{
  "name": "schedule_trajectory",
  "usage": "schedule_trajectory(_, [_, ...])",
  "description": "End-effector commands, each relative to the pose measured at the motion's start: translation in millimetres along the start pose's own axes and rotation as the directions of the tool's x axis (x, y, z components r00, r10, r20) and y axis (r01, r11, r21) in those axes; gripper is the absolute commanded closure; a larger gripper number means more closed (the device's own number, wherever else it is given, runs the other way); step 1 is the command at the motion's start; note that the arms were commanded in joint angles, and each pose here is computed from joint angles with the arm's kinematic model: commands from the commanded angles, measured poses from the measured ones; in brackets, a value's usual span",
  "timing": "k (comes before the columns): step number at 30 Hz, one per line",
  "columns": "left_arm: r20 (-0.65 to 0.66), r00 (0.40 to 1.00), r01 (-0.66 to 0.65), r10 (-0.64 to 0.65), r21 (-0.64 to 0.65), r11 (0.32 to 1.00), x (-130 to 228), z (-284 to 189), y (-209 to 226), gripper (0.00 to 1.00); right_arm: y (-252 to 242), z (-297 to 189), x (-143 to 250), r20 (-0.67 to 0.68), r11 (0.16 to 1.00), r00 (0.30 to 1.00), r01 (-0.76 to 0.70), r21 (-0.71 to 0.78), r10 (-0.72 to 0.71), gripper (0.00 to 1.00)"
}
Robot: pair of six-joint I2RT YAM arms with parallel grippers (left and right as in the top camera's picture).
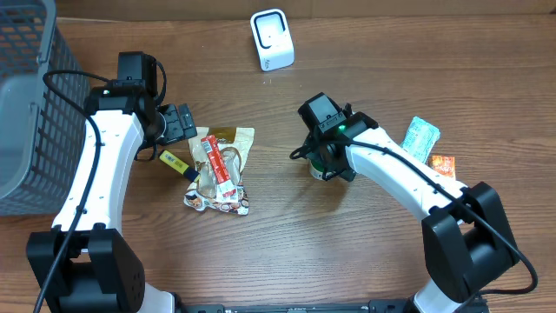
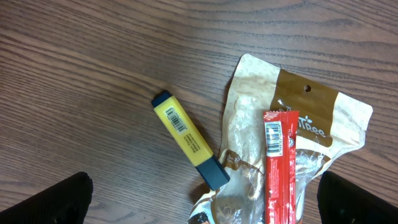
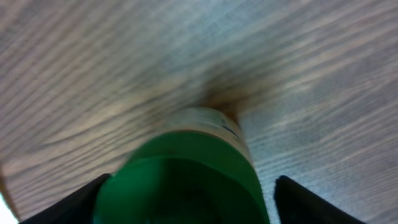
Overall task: Scan the item barcode
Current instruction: 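Lower the right gripper and grasp the green-lidded jar by its lid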
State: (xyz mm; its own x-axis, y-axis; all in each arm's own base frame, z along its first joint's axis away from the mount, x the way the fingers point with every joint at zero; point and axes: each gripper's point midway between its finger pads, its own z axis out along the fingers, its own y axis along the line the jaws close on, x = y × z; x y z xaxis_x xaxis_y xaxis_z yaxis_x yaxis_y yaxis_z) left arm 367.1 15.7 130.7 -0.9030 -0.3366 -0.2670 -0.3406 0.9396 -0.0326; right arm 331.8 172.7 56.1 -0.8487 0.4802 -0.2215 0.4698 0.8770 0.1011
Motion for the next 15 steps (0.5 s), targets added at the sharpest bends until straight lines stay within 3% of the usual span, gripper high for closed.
schedule_trajectory(1, [0.025, 1.0, -0.018, 0.018, 0.002, 1.0, -5.2, -7.2, 0.9, 0.0, -0.5, -0.3, 5.5, -0.019, 1.0, 1.0, 0.004, 0.003, -0.003, 0.27])
schedule_trajectory(5, [0.025, 1.0, -0.018, 0.018, 0.002, 1.0, -5.2, -7.2, 0.9, 0.0, -4.2, -0.4, 7.6, -0.029, 0.998, 0.997, 0.065, 0.016, -0.065, 0.37])
schedule_trajectory(6, [0.025, 1.0, -0.018, 0.018, 0.002, 1.0, -5.2, -7.2, 0.9, 0.0, -4.0, -0.4, 7.5, -0.029, 0.992, 0.992, 0.125, 0.014, -0.124, 0.46])
schedule_trajectory(8, [0.025, 1.0, -0.018, 0.018, 0.002, 1.0, -5.2, -7.2, 0.9, 0.0, -3.0, -0.4, 6.9, -0.027, 0.981, 0.981, 0.194, 0.008, -0.194, 0.51])
schedule_trajectory(12, [0.025, 1.0, -0.018, 0.018, 0.002, 1.0, -5.2, -7.2, 0.9, 0.0, 0.4, -0.4, 5.6, -0.018, 0.907, 0.907, 0.42, -0.01, -0.42, 0.52])
schedule_trajectory(15, [0.025, 1.0, -0.018, 0.018, 0.002, 1.0, -5.2, -7.2, 0.9, 0.0, -0.7, -0.4, 6.2, -0.021, 0.822, 0.822, 0.57, -0.01, -0.57, 0.46])
